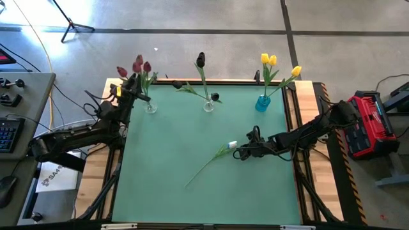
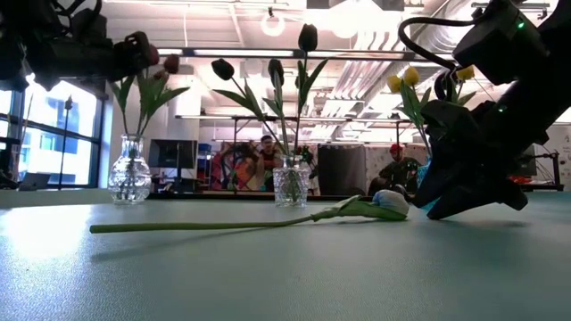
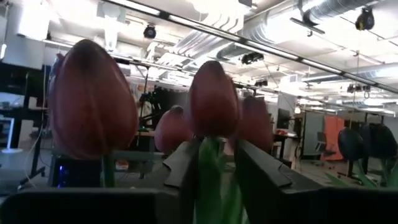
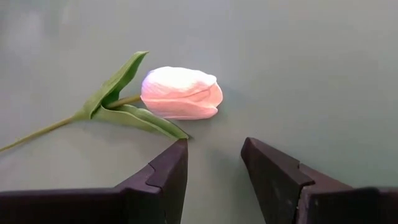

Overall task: Sort flowers into vase by color
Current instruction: Put the red tulip into the left transparent vase, then put the white tulip into the right transparent vase

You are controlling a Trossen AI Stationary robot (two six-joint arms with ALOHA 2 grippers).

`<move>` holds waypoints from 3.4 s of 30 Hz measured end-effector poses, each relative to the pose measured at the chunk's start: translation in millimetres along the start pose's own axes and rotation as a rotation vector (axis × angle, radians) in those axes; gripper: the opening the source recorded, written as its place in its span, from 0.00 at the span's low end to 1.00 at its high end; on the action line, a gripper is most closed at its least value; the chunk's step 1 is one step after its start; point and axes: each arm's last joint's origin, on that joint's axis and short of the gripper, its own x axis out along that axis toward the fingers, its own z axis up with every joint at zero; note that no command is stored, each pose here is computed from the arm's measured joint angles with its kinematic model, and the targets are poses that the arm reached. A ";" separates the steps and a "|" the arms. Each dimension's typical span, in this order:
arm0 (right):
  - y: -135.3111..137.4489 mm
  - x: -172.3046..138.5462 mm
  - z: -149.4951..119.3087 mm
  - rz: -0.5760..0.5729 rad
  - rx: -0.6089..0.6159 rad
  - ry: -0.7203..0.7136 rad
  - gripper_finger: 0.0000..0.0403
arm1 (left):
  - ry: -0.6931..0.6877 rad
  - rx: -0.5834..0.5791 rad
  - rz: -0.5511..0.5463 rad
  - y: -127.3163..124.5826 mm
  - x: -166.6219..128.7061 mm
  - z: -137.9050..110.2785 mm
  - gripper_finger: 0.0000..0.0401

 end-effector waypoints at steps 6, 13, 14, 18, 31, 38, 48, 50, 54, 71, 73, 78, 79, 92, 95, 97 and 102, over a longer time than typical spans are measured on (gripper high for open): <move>0.0 0.1 -0.3 0.004 0.008 0.014 0.39 | -0.023 -0.050 0.012 -1.5 0.8 7.8 0.28; 1.1 0.9 1.4 0.031 0.191 0.069 0.39 | 0.058 0.148 0.002 -21.6 20.4 57.0 0.28; 1.8 1.6 3.5 0.046 0.247 0.078 0.39 | 0.091 0.183 -0.010 -24.3 23.3 63.1 0.28; 5.0 5.0 14.5 0.118 0.331 0.080 0.39 | 0.198 0.278 -0.019 -28.3 31.5 78.2 0.28; -4.9 11.0 35.5 0.142 0.255 0.168 0.39 | 0.351 0.030 0.112 -21.8 24.2 83.1 0.28; -5.8 11.3 37.6 0.161 0.291 0.228 0.39 | 0.471 0.134 -0.068 -25.5 22.4 124.2 0.28; -1.6 10.9 39.6 0.213 0.296 0.225 0.39 | 0.525 0.150 -0.167 -30.1 15.4 138.7 0.22; -1.6 10.9 39.6 0.214 0.289 0.224 0.39 | 0.511 0.158 -0.188 -31.0 15.5 144.1 0.20; -1.1 10.7 39.1 0.216 0.286 0.226 0.39 | 0.479 0.171 -0.225 -36.3 21.2 162.0 0.17; -3.8 11.0 37.5 0.189 0.250 0.231 0.39 | 0.510 0.310 -0.551 -106.6 39.5 177.1 0.31; -4.4 10.9 37.1 0.181 0.249 0.238 0.39 | 0.535 0.315 -0.588 -120.4 39.5 170.5 0.32; -5.0 10.8 36.5 0.177 0.234 0.249 0.39 | 0.563 0.241 -0.695 -158.2 38.1 155.1 0.32; -5.0 10.8 36.5 0.177 0.234 0.249 0.39 | 0.569 0.213 -0.720 -165.4 37.5 152.1 0.32; 0.0 10.5 39.5 0.231 0.254 0.221 0.39 | 0.905 0.115 -0.989 -244.5 15.2 68.8 0.32; 10.5 8.1 46.3 0.350 0.242 0.158 0.39 | 0.998 0.135 -1.031 -258.4 7.0 44.0 0.32; 17.7 5.4 51.1 0.437 0.227 0.113 0.39 | 1.051 0.138 -1.038 -265.1 2.1 30.5 0.32; 30.4 -5.2 60.9 0.596 0.225 0.036 0.39 | 1.155 0.145 -1.072 -280.0 -7.2 -3.6 0.32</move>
